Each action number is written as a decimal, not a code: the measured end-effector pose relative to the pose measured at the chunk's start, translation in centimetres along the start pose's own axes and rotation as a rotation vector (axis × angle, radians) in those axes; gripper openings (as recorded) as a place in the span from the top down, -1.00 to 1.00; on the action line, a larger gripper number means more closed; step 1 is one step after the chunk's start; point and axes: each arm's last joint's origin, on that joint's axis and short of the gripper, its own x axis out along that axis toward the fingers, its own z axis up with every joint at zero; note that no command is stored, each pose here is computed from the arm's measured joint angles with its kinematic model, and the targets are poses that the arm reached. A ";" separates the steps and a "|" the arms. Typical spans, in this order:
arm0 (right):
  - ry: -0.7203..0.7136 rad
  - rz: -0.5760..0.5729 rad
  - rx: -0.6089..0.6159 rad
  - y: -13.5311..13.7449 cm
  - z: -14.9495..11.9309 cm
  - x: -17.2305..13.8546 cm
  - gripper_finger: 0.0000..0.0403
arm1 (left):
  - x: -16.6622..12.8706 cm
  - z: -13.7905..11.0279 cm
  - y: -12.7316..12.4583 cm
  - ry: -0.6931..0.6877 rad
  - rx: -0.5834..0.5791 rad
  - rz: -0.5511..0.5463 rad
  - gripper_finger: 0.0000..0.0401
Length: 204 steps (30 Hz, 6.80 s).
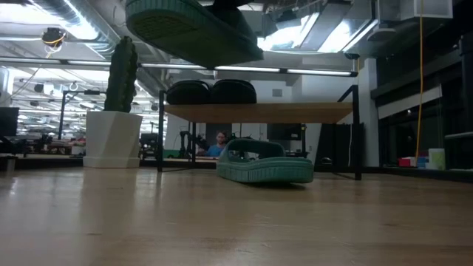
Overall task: Pick and place slides into the shelf
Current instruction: Put the bottom green slide on the shelf
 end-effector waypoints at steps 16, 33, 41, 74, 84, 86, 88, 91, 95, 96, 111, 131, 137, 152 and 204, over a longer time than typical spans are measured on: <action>0.034 -0.025 -0.044 0.0 -0.4 -0.1 0.41 | -1.5 -0.3 -0.5 -0.015 0.007 -0.054 1.00; 0.049 -0.048 -0.084 -0.1 -0.6 -0.1 0.42 | -3.0 -0.4 -1.1 -0.030 -0.014 -0.122 1.00; 0.049 -0.049 -0.078 -0.1 -0.6 -0.1 0.59 | -2.8 -0.3 -1.1 -0.027 -0.013 -0.117 1.00; 0.064 -0.040 -0.084 0.1 -0.8 -0.2 0.92 | -1.6 0.0 -0.8 -0.010 0.093 -0.091 0.90; 0.071 -0.045 -0.097 0.0 -0.9 -0.2 0.92 | -3.2 2.1 -0.7 -0.055 0.159 -0.124 0.58; 0.070 -0.051 -0.112 -0.1 -0.8 -0.3 0.92 | -3.9 2.2 -0.8 -0.065 0.189 -0.147 0.53; 0.071 -0.074 -0.119 -0.5 -0.7 -0.6 0.92 | -4.5 2.2 -0.9 -0.075 0.200 -0.165 0.51; 0.076 -0.099 -0.131 -1.4 -0.6 -1.3 0.92 | -5.7 1.9 -0.8 -0.096 0.225 -0.175 0.52; 0.068 -0.104 -0.114 -2.9 -0.2 -2.9 0.92 | -7.0 1.2 -0.5 -0.122 0.232 -0.169 0.69; 0.063 -0.108 -0.108 -3.3 -0.1 -3.3 0.92 | -7.3 1.0 -0.4 -0.128 0.232 -0.167 0.75; 0.055 -0.153 -0.035 -10.6 -0.9 -7.6 0.92 | -8.5 -1.0 1.9 -0.027 0.208 -0.190 1.00; 0.185 -0.182 -0.068 -13.1 -4.6 -3.3 0.92 | -7.2 -7.5 3.2 -0.063 0.020 -0.546 1.00; 0.179 -0.152 -0.001 -15.8 -5.1 -2.6 0.92 | -5.3 -8.1 5.1 -0.181 0.006 -0.700 1.00; 0.263 -0.162 0.067 -21.6 -8.1 0.9 0.92 | -2.1 -9.5 7.4 -0.215 0.107 -0.721 1.00; 0.142 -0.138 0.058 -20.2 -16.4 4.9 0.92 | 0.2 -9.7 7.9 -0.197 0.155 -0.695 1.00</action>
